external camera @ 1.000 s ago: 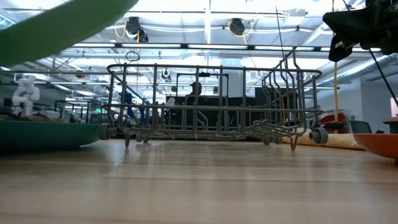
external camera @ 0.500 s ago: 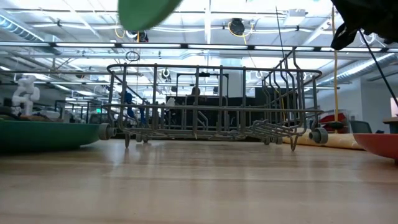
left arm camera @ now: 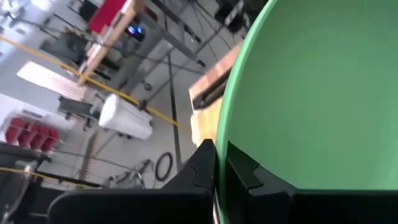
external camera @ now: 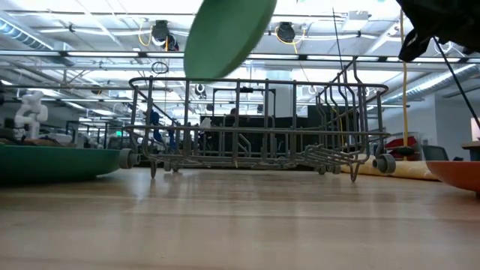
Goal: Sort dishes
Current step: Put the light green plate in the dishwasher rack
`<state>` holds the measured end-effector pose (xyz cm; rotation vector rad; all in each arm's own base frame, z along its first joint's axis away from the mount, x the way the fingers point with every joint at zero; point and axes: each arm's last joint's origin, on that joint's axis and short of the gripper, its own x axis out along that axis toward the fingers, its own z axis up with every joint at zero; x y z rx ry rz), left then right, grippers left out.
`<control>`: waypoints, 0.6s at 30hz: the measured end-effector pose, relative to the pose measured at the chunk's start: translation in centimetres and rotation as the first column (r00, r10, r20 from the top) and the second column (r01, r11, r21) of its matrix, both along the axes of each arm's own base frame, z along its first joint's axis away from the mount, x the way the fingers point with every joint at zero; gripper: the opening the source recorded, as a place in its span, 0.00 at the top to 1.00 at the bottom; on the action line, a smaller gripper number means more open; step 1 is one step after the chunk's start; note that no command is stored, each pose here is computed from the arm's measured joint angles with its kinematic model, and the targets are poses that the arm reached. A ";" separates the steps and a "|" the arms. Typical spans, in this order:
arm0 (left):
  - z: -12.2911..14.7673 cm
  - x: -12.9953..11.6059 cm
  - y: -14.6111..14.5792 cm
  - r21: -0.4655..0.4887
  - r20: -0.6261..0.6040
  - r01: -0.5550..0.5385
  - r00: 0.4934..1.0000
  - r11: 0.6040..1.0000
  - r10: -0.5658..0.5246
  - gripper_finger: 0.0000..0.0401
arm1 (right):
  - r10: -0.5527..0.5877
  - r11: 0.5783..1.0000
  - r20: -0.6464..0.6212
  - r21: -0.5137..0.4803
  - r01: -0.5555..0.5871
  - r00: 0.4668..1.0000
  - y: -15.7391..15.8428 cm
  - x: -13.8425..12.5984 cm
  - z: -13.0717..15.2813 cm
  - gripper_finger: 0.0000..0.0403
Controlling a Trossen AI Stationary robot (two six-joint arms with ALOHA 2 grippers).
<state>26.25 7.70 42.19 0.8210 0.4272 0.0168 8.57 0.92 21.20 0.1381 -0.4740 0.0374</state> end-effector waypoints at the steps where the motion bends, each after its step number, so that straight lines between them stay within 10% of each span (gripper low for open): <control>1: -0.3 0.2 0.6 -0.015 -0.007 0.009 1.000 1.000 -0.009 0.97 | 0.005 1.000 -0.004 0.006 -0.005 1.000 0.0 0.0 0.0 1.00; 18: -1.4 0.4 5.7 -0.140 0.077 0.209 0.977 0.968 -0.200 0.97 | 0.006 1.000 -0.046 0.006 -0.006 0.999 0.0 0.3 1.3 1.00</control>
